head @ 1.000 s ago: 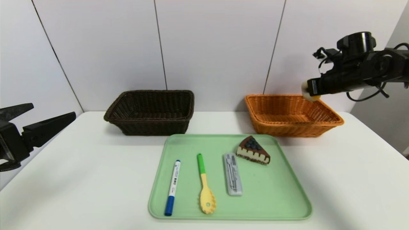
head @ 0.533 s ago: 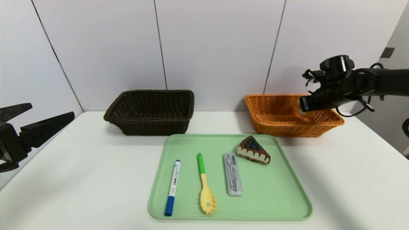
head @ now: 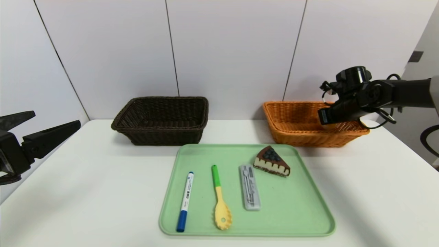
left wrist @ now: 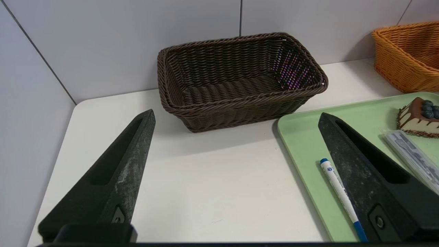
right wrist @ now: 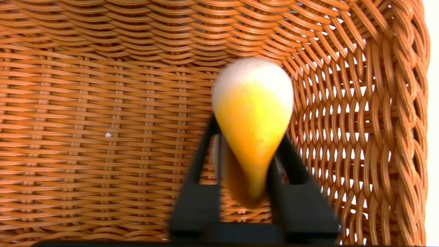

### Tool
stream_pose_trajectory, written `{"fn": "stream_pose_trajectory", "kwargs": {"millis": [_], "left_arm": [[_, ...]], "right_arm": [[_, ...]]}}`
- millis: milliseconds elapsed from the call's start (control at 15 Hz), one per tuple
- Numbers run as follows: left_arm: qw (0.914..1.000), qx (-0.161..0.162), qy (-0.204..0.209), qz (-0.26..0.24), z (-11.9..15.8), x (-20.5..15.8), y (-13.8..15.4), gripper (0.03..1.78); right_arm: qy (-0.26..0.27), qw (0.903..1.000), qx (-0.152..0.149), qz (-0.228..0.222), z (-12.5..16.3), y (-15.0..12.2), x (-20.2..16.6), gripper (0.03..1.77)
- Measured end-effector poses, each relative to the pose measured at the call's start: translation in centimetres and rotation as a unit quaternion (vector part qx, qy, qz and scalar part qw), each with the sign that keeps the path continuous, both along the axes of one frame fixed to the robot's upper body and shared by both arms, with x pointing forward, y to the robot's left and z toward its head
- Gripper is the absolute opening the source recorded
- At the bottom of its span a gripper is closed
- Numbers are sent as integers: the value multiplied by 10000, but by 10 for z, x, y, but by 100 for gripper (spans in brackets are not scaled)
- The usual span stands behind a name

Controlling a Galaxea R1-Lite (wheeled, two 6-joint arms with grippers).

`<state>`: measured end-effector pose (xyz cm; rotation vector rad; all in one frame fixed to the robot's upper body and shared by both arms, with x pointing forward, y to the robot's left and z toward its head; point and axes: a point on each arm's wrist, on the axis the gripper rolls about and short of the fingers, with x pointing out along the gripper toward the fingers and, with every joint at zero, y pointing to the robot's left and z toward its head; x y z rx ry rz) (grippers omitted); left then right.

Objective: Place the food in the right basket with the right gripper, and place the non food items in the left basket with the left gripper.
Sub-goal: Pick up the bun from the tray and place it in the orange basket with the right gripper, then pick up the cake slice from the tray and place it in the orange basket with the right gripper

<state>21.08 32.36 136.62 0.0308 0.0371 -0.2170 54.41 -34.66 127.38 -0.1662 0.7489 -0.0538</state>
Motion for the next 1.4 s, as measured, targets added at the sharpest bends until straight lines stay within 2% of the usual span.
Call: {"fn": "stream_pose_trajectory", "kwargs": {"millis": [133, 267, 400, 600, 733, 933, 1133, 1267, 1400], "left_arm": [[10000, 2, 5, 0, 0, 0, 0, 169], [10000, 1, 12, 1, 0, 1, 0, 169], [10000, 3, 11, 3, 0, 1, 0, 169], [10000, 2, 41, 5, -2, 1, 0, 169], [10000, 6, 62, 5, -3, 1, 0, 169], [10000, 12, 76, -3, -4, 1, 0, 169], [10000, 6, 77, -2, -4, 1, 0, 169], [10000, 2, 89, 0, -5, 0, 0, 169], [10000, 5, 96, 0, -7, -1, 0, 169]], "right_arm": [[-28, 10000, 15, 22, 1, 1, 0, 80], [-131, 9999, 24, 52, 5, 1, 0, 101], [-445, 9989, 60, 151, 18, 4, 0, 116], [-896, 9946, 195, 481, 52, 19, -11, 134], [-1200, 9883, 300, 893, 81, 44, -28, 142], [-1431, 9732, 448, 1746, 114, 106, -68, 151], [-1347, 9549, 578, 2582, 136, 158, -120, 158], [-1082, 9462, 590, 2993, 138, 177, -152, 161], [-852, 9418, 557, 3205, 132, 181, -174, 163]]}}
